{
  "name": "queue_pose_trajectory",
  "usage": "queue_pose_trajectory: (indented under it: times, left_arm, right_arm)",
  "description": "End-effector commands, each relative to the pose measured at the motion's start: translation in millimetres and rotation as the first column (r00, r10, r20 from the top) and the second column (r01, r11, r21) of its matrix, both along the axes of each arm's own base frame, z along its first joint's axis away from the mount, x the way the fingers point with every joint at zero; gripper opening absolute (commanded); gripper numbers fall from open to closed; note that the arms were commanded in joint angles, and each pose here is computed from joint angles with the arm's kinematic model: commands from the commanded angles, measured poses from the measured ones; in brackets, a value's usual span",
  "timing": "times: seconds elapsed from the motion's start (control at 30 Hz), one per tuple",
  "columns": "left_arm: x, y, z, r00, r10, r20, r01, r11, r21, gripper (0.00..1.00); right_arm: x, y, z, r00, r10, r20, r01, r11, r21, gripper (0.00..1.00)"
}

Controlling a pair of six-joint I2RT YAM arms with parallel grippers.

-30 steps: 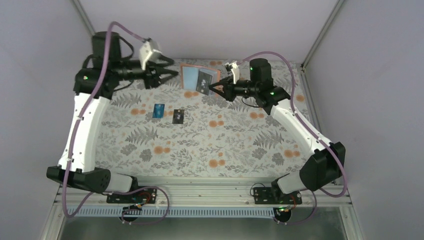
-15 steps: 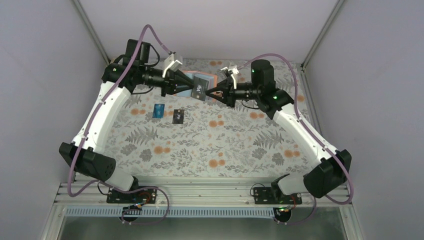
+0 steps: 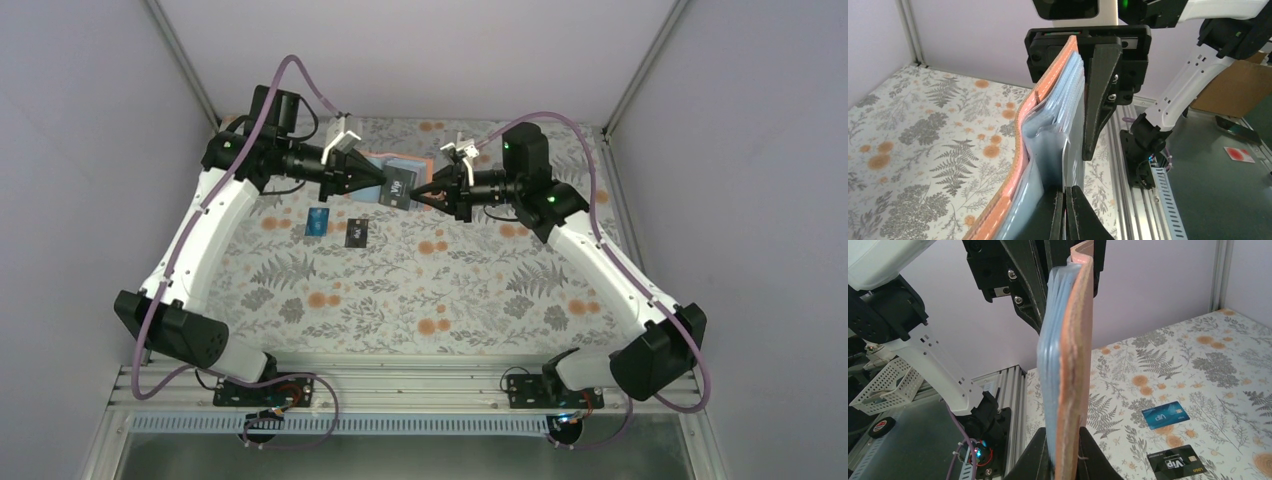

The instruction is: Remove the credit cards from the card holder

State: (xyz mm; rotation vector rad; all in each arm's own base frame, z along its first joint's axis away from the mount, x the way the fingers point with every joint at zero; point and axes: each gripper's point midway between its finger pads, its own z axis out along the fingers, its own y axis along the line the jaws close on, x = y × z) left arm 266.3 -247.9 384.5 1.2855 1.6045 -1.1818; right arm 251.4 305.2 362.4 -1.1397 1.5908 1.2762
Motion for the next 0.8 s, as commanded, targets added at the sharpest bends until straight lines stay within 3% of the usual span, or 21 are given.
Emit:
queue_pose_trajectory:
  times: [0.0, 0.07, 0.2, 0.3, 0.47, 0.63, 0.77]
  left_arm:
    - [-32, -5, 19, 0.992, -0.117, 0.043, 0.120, 0.990, -0.072, 0.02]
    - [-36, -4, 23, 0.990, -0.132, 0.045, 0.135, 0.987, -0.084, 0.02]
    - [-42, -3, 30, 0.988, -0.139, 0.066, 0.145, 0.985, -0.093, 0.02]
    - [-41, -1, 34, 0.989, -0.127, 0.078, 0.134, 0.987, -0.093, 0.02]
    - [-39, 5, 38, 0.991, -0.113, 0.078, 0.121, 0.987, -0.104, 0.02]
    - [-39, 10, 39, 0.991, -0.095, 0.091, 0.104, 0.989, -0.102, 0.02]
    - [-39, 11, 39, 0.992, -0.092, 0.088, 0.101, 0.990, -0.099, 0.02]
  right_arm:
    - [-16, 4, 19, 0.995, 0.056, 0.080, -0.060, 0.997, 0.042, 0.04]
    - [-15, 4, 17, 0.995, 0.055, 0.078, -0.058, 0.997, 0.040, 0.04]
    - [-19, 2, 22, 0.993, 0.056, 0.100, -0.061, 0.997, 0.047, 0.19]
    - [-23, -1, 27, 0.990, 0.054, 0.127, -0.062, 0.997, 0.054, 0.24]
    - [-22, -3, 28, 0.990, 0.041, 0.137, -0.048, 0.998, 0.050, 0.17]
    - [-20, -5, 27, 0.991, 0.032, 0.133, -0.038, 0.998, 0.047, 0.25]
    - [-21, -4, 29, 0.990, 0.040, 0.132, -0.047, 0.998, 0.052, 0.09]
